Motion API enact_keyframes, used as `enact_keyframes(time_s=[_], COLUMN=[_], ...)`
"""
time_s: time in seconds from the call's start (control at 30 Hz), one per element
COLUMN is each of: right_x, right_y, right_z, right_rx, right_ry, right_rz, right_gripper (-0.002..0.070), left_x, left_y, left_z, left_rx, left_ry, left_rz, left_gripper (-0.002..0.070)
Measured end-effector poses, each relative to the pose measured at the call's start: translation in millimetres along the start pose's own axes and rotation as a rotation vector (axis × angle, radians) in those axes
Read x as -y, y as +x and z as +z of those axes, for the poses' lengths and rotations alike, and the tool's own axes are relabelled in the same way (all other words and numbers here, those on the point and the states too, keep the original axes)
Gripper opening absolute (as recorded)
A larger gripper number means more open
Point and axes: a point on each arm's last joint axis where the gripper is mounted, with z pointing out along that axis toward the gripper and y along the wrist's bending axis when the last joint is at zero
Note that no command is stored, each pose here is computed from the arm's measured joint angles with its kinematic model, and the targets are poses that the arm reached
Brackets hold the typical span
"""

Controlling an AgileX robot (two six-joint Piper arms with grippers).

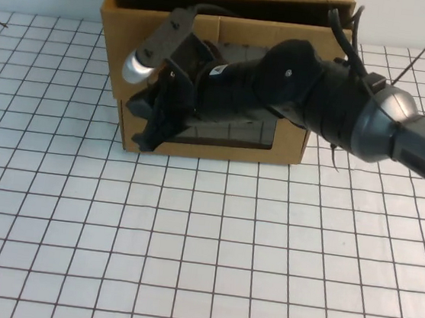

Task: Close the shoe box
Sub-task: Close the shoe box with your right arm

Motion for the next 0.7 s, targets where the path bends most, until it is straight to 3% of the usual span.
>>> enact_keyframes(time_s=[0.3, 0.7], right_x=[17, 16], right_y=[2, -10], right_z=[15, 2], right_rx=[0.014, 0.031], right_ry=[0.024, 0.020], right_rz=[0.004, -0.027], right_gripper=[-0.0011, -0.0012], left_x=[-0.1, -0.1], left_y=[0, 0], left_z=[0, 0], left_rx=[0.000, 0.000], left_ry=[-0.001, -0.001], left_rz=[0.001, 0.001], left_gripper=[-0.0006, -0.0006])
